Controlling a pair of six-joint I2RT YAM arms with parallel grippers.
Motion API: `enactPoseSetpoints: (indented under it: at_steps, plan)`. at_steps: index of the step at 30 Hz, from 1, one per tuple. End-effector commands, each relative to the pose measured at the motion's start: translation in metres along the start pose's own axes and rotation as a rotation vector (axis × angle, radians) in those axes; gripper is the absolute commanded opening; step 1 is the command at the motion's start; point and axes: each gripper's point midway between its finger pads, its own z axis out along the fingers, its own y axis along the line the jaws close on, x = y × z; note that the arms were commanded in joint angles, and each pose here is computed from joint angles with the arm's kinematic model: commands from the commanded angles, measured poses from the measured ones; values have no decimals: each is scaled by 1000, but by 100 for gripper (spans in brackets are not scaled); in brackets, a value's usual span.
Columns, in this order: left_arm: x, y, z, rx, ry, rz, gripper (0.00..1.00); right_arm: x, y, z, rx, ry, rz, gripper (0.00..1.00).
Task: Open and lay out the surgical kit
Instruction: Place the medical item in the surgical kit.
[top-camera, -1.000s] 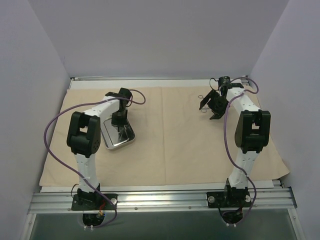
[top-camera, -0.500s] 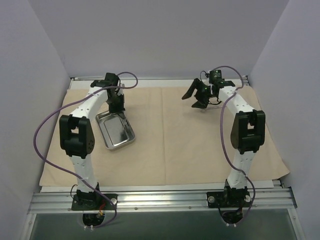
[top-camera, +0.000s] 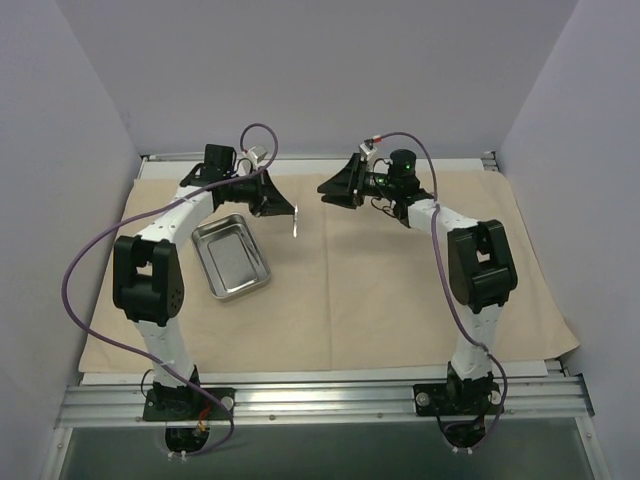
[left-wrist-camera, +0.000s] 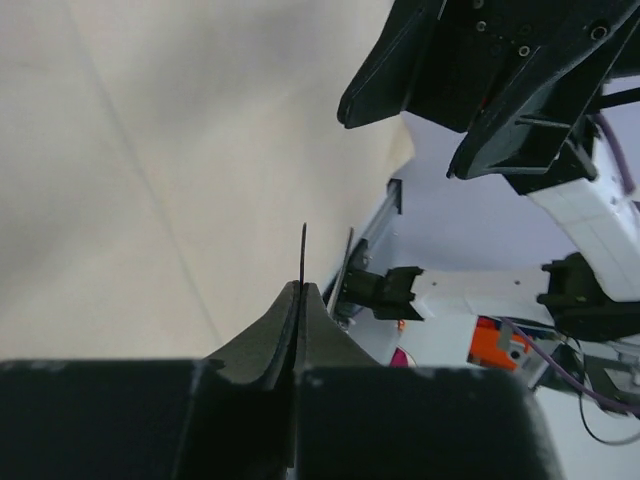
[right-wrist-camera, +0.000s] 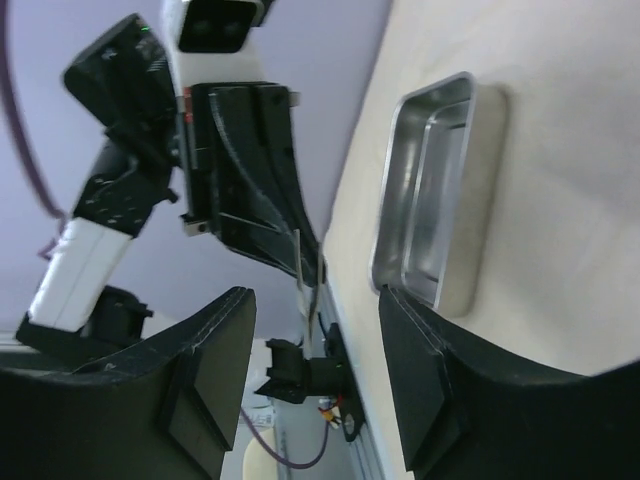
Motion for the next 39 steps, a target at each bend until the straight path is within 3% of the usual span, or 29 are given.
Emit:
enactPoseSetpoints:
  at_steps: [1, 5, 15, 39]
  plan:
    - [-7, -63, -16, 248, -17, 44, 2, 1, 88, -16, -254, 9, -142, 53]
    - [-14, -78, -17, 366, -46, 59, 2, 8, 95, -8, -261, 35, -173, 57]
    - [-21, -83, -15, 421, -45, 15, 2, 28, 88, 10, -192, 117, -180, 58]
    - [-34, -80, -4, 443, -28, 3, 2, 44, 104, 19, -282, 185, -162, 33]
